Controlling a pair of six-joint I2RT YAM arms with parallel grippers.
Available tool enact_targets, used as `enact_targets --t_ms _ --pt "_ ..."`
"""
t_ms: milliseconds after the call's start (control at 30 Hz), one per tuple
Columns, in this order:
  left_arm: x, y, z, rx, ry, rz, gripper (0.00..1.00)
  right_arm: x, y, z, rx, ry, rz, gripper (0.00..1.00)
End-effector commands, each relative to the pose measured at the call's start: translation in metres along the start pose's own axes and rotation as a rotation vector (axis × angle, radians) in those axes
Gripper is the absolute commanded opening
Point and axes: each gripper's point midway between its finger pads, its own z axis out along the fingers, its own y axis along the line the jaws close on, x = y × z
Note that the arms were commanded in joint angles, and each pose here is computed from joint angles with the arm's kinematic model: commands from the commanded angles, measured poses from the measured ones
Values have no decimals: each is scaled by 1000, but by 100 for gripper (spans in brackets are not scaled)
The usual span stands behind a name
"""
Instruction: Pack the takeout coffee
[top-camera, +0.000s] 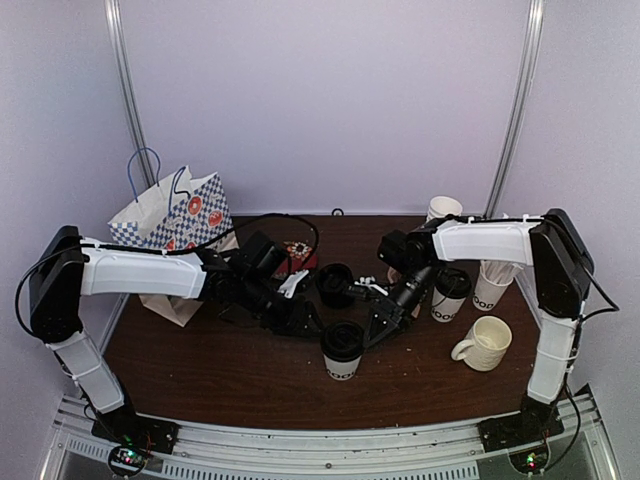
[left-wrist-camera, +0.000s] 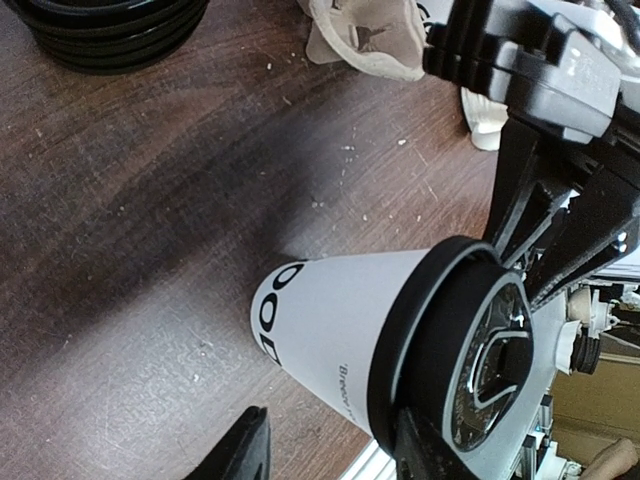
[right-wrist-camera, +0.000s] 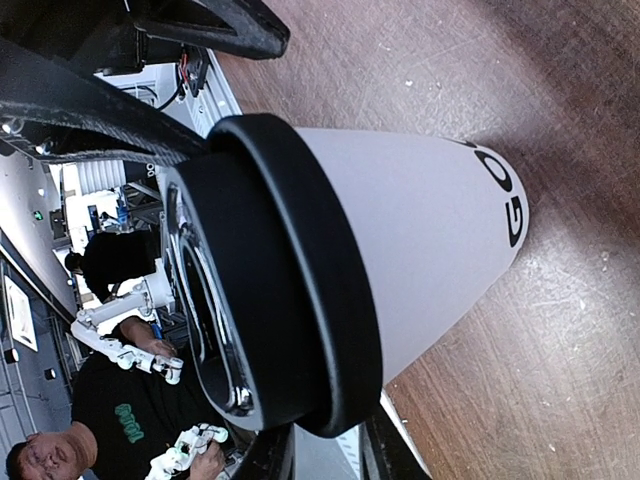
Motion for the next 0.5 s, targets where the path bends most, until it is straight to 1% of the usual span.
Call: enact_targets --t_ms 0,67,133,200,333,467 --pt "37 60 21 -237 98 -7 44 -17 -80 1 345 -1 -25 22" --pt "24 42 17 -182 62 26 45 -24 -69 -9 330 -24 -65 24" --pt "11 21 10 -114 17 58 47 -26 -47 -16 240 -45 -96 28" --pt "-1 1 1 -56 -28 86 50 -29 -28 -26 193 -74 -144 32" --pt "-21 -28 -18 11 -105 129 55 -31 -6 -45 184 -127 -212 36" --pt "-28 -41 -27 42 -130 148 58 -29 2 -48 165 -137 -232 41"
